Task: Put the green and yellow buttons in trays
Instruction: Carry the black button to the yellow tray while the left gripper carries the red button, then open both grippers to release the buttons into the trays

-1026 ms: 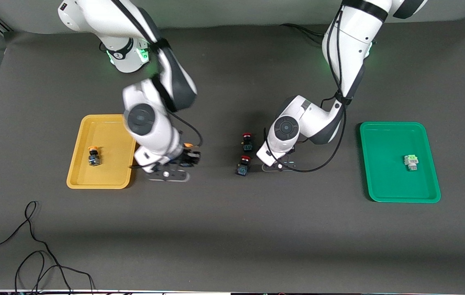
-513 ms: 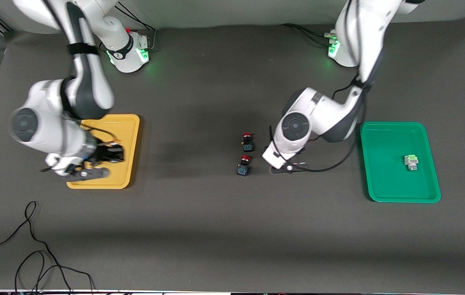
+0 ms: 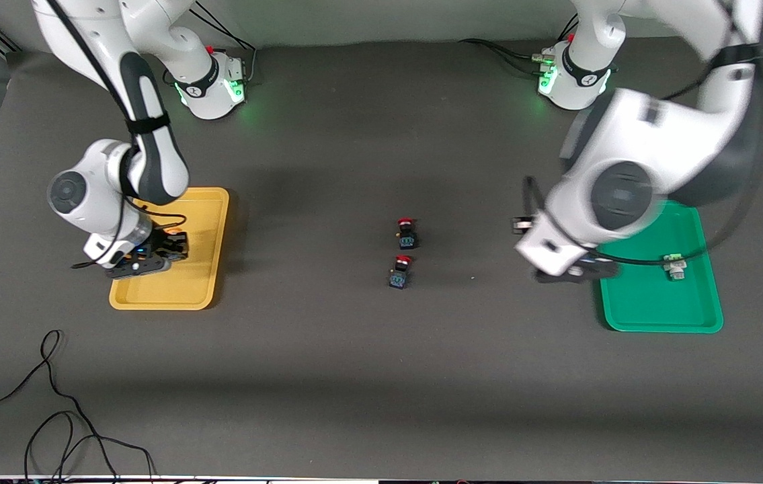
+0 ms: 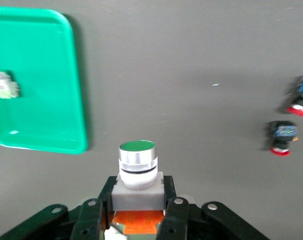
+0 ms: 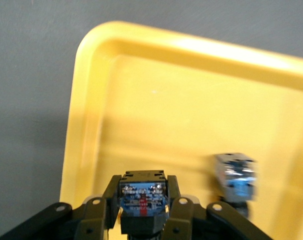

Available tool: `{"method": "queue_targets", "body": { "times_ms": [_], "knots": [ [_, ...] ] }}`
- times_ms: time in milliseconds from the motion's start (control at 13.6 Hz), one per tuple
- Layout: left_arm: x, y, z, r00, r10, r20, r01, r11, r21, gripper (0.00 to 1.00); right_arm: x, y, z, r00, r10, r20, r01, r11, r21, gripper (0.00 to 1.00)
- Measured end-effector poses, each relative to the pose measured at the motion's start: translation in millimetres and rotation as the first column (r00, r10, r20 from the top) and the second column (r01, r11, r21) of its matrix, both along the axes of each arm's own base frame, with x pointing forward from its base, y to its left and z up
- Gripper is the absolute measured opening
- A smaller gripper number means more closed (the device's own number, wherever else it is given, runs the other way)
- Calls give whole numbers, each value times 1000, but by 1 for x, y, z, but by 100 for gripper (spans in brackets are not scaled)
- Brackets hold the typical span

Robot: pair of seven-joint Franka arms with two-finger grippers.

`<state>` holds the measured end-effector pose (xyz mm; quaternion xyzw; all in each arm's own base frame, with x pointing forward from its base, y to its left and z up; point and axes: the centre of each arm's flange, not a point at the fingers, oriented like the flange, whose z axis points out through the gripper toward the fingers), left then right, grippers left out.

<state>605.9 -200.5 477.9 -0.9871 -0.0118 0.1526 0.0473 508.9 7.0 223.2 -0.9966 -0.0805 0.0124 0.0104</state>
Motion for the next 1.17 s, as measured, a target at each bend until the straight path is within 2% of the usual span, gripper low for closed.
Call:
{"method": "queue_targets", "body": {
  "times_ms": [220,293,440,660,733,953,1173],
  "knots": [
    [23,119,-5,996,-82,-44,81,996,-38,41,-3,3,-26,1000,9,-9,-9,1000,15,41],
    [26,152,-10,993,-102,-51,100,994,-42,41,-2,4,-28,1000,8,-8,-8,1000,12,44],
    [30,192,-29,989,-143,-30,142,988,-55,41,7,9,-22,1000,14,12,-15,1000,17,66],
    [22,234,-82,976,-210,52,213,975,-57,41,26,15,-1,1000,24,15,-25,999,48,99],
    [13,242,-108,972,-220,82,225,973,-58,41,37,13,13,1000,27,-3,-27,998,48,100],
    [-24,247,-196,957,-240,160,251,967,-51,41,73,20,78,995,35,-95,-31,998,46,100],
    [-64,260,-268,945,-220,244,241,969,-60,41,93,28,151,986,58,-155,-50,997,52,100]
  ]
}}
